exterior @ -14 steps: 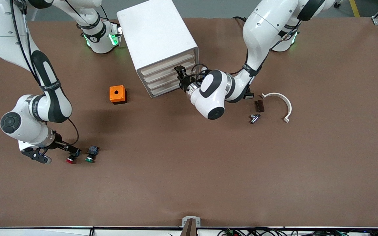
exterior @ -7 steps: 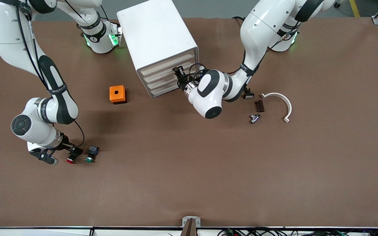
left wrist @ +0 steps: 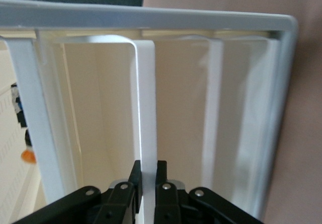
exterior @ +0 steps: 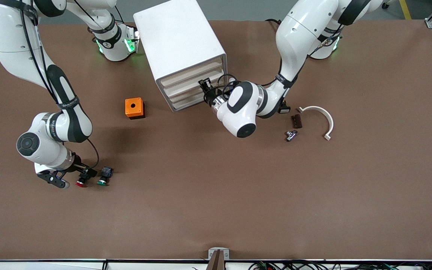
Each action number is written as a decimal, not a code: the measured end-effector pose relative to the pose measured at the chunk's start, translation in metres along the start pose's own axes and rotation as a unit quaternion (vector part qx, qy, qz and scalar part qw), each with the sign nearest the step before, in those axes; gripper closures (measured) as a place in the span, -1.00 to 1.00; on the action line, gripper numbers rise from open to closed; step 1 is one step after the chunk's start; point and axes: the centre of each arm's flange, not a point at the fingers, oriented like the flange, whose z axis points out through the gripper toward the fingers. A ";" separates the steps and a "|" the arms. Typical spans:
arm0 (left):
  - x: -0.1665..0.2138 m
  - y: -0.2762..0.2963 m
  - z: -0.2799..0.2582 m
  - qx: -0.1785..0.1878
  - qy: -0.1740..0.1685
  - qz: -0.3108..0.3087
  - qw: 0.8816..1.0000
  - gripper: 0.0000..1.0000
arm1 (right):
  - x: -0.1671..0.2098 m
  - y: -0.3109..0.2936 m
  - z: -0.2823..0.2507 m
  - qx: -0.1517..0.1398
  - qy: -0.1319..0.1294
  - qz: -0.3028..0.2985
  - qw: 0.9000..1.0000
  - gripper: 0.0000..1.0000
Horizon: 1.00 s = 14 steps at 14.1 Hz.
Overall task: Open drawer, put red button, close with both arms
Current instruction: 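Pull the drawer open with the left gripper while the right gripper lifts the red button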
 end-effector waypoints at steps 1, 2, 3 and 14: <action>0.003 0.008 -0.020 -0.004 -0.015 0.006 1.000 0.74 | 0.000 0.000 0.000 0.000 0.000 -0.009 1.000 -0.72; 0.008 0.019 -0.047 -0.009 -0.033 0.014 0.999 0.74 | 0.001 0.001 0.001 0.000 0.000 -0.013 1.000 -0.71; 0.015 0.029 -0.074 -0.014 -0.052 0.023 0.998 0.74 | 0.001 0.001 0.001 0.000 0.000 -0.015 1.000 -0.52; 0.033 0.066 -0.174 -0.039 -0.129 0.079 0.988 -0.42 | -0.002 -0.039 -0.064 -0.021 -0.051 -0.001 0.998 0.18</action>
